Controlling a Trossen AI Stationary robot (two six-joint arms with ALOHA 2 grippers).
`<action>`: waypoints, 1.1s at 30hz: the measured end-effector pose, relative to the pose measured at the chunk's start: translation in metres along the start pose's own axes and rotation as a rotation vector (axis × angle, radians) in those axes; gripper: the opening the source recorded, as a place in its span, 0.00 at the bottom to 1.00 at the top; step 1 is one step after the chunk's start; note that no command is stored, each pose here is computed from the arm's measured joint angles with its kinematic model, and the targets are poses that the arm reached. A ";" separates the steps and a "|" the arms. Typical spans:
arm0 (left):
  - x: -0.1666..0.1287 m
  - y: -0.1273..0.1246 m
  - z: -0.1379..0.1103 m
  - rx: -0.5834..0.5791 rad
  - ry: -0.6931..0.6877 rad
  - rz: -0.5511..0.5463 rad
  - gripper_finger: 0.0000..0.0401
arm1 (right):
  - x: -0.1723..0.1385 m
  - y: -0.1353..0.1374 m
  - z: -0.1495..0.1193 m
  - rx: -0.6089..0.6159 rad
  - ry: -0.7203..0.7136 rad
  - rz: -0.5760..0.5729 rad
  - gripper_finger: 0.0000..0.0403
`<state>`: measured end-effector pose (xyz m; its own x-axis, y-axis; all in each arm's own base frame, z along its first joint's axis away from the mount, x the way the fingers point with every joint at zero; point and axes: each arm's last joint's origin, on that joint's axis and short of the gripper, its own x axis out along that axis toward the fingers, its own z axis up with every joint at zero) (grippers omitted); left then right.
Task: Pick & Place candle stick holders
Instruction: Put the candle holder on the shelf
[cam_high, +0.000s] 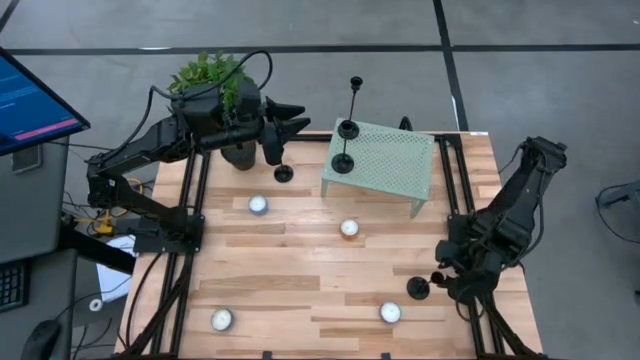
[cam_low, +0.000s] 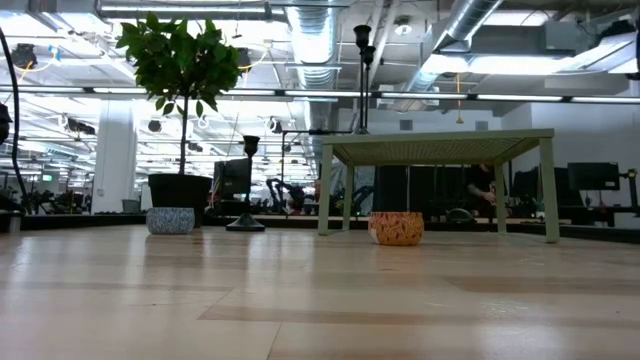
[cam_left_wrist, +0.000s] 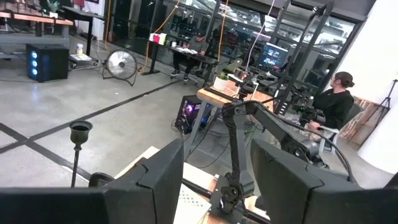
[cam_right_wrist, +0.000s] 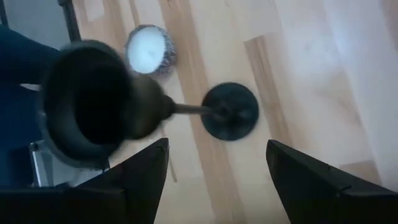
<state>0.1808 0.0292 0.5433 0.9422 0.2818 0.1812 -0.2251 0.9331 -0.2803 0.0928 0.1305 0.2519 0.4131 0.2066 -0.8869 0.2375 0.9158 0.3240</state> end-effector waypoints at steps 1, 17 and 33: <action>0.000 0.000 0.000 0.001 0.000 0.000 0.46 | 0.002 0.003 0.000 -0.004 -0.003 0.000 0.65; 0.000 -0.001 0.004 -0.005 -0.045 -0.012 0.46 | 0.025 0.006 -0.003 0.034 -0.149 -0.095 0.65; 0.000 -0.001 0.006 -0.007 -0.057 -0.015 0.46 | 0.039 0.003 -0.004 0.033 -0.272 -0.075 0.06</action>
<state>0.1796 0.0290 0.5489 0.9300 0.2797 0.2385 -0.2089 0.9360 -0.2833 0.1061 0.1431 0.2166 0.6126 0.0345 -0.7897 0.3032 0.9124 0.2751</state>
